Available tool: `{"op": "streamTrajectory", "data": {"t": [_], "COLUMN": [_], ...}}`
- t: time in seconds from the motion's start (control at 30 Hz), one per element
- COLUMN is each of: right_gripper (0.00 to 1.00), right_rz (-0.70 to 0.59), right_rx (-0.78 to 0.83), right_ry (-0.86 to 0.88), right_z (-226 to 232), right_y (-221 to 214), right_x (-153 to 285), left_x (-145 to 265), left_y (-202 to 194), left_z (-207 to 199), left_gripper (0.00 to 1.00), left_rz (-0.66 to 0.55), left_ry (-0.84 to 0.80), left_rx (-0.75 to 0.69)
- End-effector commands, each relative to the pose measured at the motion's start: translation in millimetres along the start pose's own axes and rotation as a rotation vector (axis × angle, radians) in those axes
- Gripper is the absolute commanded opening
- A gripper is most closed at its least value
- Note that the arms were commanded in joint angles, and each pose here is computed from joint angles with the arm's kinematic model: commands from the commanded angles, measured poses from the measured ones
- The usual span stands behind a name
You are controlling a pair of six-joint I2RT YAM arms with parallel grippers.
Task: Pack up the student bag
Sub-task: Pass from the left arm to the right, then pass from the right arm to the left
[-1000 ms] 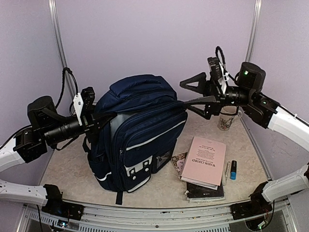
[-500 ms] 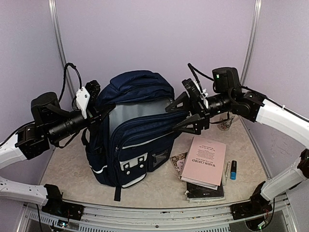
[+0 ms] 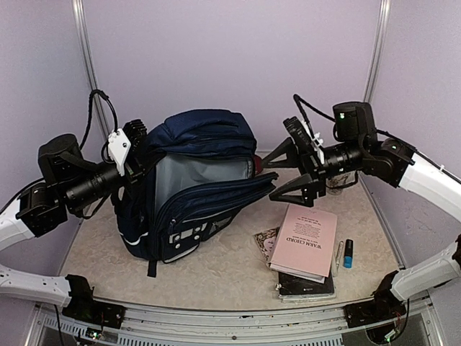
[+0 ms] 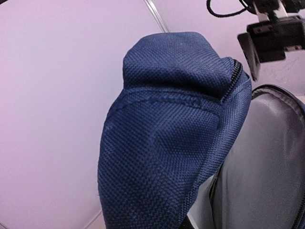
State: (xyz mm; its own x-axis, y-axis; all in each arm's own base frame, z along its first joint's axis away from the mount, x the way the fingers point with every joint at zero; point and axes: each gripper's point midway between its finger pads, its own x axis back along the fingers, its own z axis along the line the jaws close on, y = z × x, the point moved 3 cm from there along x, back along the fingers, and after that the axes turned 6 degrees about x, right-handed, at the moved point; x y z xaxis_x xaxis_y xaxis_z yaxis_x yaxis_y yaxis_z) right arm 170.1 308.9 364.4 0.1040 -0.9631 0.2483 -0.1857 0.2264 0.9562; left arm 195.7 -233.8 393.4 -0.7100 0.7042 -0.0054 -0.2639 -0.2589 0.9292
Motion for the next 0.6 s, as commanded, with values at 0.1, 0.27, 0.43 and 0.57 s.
{"op": "streamTrajectory", "data": {"t": [0.1, 0.27, 0.43, 0.57], "right_gripper": [0.89, 0.84, 0.82, 0.80], "right_rz": [0.043, 0.256, 0.329, 0.218], "right_rx": [-0.591, -0.871, -1.059, -1.176], "right_ry": [-0.687, -1.004, -1.129, -1.098], "right_z": [-83.3, -65.6, -30.6, -17.8], "right_y": [-47.7, -140.5, -212.1, -239.5], "right_x": [93.3, 142.9, 170.8, 175.1], "left_x": [18.8, 26.1, 34.9, 37.4], "left_y": [24.6, 28.3, 34.7, 33.6], "left_z": [-5.8, -20.4, -26.3, -32.4], "left_gripper": [0.00, 0.00, 0.00, 0.00], "left_rz": [-0.184, -0.240, -0.264, -0.266], "left_ry": [-0.050, -0.154, -0.207, -0.231], "left_rx": [0.039, 0.135, 0.203, 0.224]}}
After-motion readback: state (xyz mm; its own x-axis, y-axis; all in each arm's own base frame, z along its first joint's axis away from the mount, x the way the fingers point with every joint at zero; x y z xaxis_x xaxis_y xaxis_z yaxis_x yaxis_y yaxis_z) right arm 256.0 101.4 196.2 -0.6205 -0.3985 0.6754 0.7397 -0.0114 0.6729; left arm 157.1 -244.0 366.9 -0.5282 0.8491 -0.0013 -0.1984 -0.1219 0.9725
